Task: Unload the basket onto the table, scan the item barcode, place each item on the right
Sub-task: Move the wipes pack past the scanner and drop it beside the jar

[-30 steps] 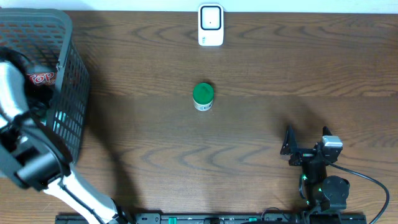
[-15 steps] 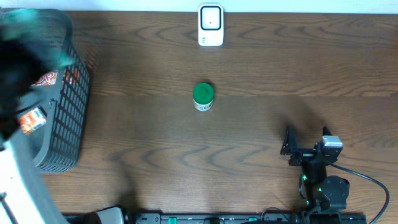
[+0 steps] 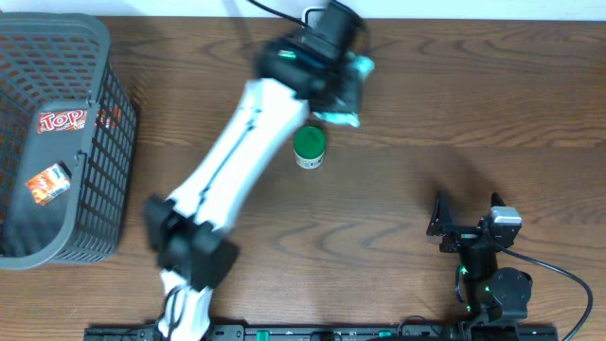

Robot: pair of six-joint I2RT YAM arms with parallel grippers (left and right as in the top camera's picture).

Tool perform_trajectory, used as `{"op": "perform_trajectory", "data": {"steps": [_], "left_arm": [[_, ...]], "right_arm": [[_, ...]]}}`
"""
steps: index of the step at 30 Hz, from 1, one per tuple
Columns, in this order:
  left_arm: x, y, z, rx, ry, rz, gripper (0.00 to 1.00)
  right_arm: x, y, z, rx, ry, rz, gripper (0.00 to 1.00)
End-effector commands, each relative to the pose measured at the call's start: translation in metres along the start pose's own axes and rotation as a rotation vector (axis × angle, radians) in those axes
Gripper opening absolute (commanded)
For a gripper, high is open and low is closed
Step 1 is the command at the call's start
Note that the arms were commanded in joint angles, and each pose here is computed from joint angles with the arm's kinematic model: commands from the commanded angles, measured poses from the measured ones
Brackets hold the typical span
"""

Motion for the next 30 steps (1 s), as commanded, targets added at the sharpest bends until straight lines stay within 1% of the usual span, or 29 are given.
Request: {"op": "perform_trajectory", "data": {"steps": [1, 5, 8, 12, 16, 18, 19, 20, 22, 24, 26, 28, 30], "left_arm": [[-0.057, 0.002, 0.013, 0.074, 0.074, -0.064, 0.36], [-0.112, 0.002, 0.039, 0.077, 0.171, -0.111, 0.36], [-0.136, 0.002, 0.055, 0.091, 0.223, -0.137, 0.36], [-0.154, -0.003, 0.070, 0.096, 0.255, -0.153, 0.36], [-0.159, -0.014, 0.078, 0.068, 0.262, -0.146, 0.38], [-0.156, -0.020, 0.080, 0.055, 0.259, -0.140, 0.66], [-0.151, -0.023, 0.077, 0.030, 0.251, -0.129, 0.83], [-0.145, -0.025, 0.073, 0.004, 0.242, -0.119, 0.96], [-0.125, -0.026, 0.059, -0.035, 0.211, -0.098, 0.98], [-0.090, -0.027, 0.033, -0.060, 0.147, -0.065, 0.98], [-0.039, -0.025, 0.003, -0.077, 0.052, -0.027, 0.98], [0.023, -0.019, -0.025, -0.097, -0.070, 0.011, 0.98], [0.099, -0.005, -0.050, -0.104, -0.226, 0.042, 0.98]], "right_arm": [[0.000, -0.001, 0.000, -0.010, -0.001, 0.007, 0.99], [0.000, -0.001, 0.000, -0.010, -0.001, 0.007, 0.99], [0.000, -0.001, 0.000, -0.010, -0.001, 0.007, 0.99], [0.000, -0.001, 0.000, -0.010, -0.001, 0.008, 0.99], [0.000, -0.001, 0.000, -0.010, -0.001, 0.008, 0.99], [0.000, -0.001, 0.000, -0.010, -0.001, 0.007, 0.99], [0.000, -0.001, 0.000, -0.010, -0.001, 0.007, 0.99], [0.000, -0.001, 0.000, -0.010, -0.001, 0.007, 0.99], [0.000, -0.001, 0.000, -0.010, -0.001, 0.007, 0.99], [0.000, -0.001, 0.000, -0.010, -0.001, 0.008, 0.99], [0.000, -0.001, 0.000, -0.010, -0.001, 0.008, 0.99], [0.000, -0.001, 0.000, -0.010, -0.001, 0.008, 0.99], [0.000, -0.001, 0.000, -0.010, -0.001, 0.008, 0.99]]}}
Point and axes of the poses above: each gripper's point midway between its finger pads, its own x axis back along the fingers, its own y axis along the line the jaws close on, z = x × y, the point moved 2 cm from there along x, back along the fingers, and after that the axes turned 1 degree about -x, right-handed, at the moved point
